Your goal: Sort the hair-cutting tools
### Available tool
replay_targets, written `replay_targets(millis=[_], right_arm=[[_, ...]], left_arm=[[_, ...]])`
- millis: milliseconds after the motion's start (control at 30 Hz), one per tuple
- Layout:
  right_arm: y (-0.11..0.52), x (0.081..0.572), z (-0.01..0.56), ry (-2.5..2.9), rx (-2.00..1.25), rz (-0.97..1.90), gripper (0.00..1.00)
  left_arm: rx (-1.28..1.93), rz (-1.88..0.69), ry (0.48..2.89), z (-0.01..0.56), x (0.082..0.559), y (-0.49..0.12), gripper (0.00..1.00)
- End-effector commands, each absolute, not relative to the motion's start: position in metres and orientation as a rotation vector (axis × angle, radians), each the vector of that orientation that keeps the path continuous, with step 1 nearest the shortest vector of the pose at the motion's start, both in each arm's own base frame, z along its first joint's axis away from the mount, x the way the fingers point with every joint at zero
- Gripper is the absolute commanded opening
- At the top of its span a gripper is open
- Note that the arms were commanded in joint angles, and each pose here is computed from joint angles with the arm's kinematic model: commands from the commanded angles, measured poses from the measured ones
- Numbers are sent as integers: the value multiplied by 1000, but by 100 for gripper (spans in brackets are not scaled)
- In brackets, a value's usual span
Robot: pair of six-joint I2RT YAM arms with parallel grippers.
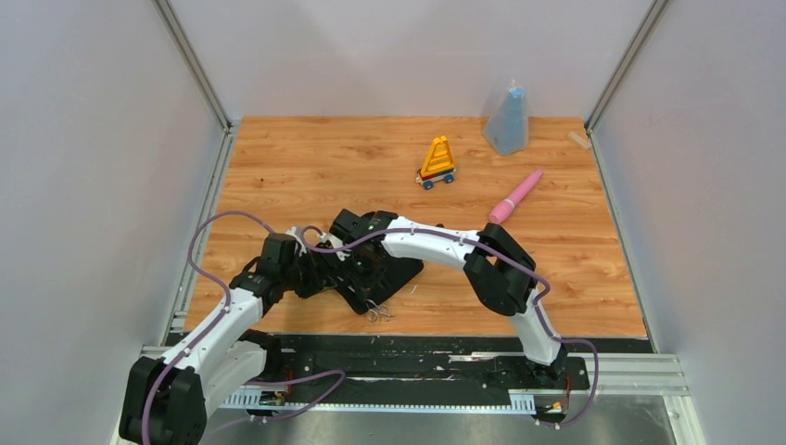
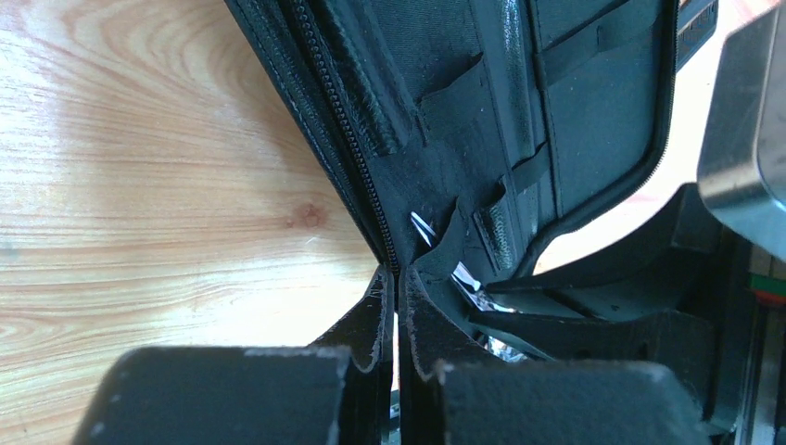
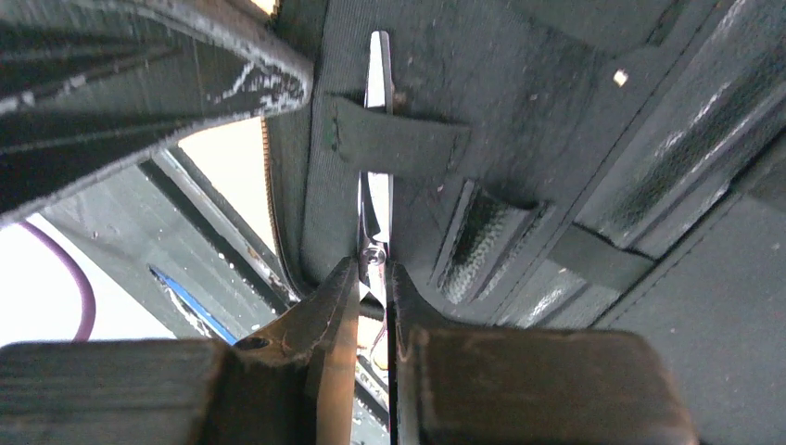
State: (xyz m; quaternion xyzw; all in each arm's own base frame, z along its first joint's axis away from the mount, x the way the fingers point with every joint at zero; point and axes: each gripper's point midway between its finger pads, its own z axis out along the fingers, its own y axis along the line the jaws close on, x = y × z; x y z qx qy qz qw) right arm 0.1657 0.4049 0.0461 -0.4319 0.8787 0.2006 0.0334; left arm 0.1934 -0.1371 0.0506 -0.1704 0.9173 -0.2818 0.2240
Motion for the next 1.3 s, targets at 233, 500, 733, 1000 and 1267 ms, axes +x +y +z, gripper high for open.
replay_targets(millis=[233,500,733,1000,1267], right_arm=[[441,196,49,2611,-1189,604,0],[450,207,50,2573,-1108,617,0],[459,221,52,2538,-1034,600,0],[469,219,60,2498,-1025,689,15],[434,208,107,2421,-982,688,42]], left_arm=[[-454,-833,2508,56,192,-144,0],[-469,-847,2513,53,189,-145,0],[-482,-840,2517,51,186,-143,0],[-533,-809,2527,44,186,-139,0],[-593,-727,2534,38,187,-130,0]])
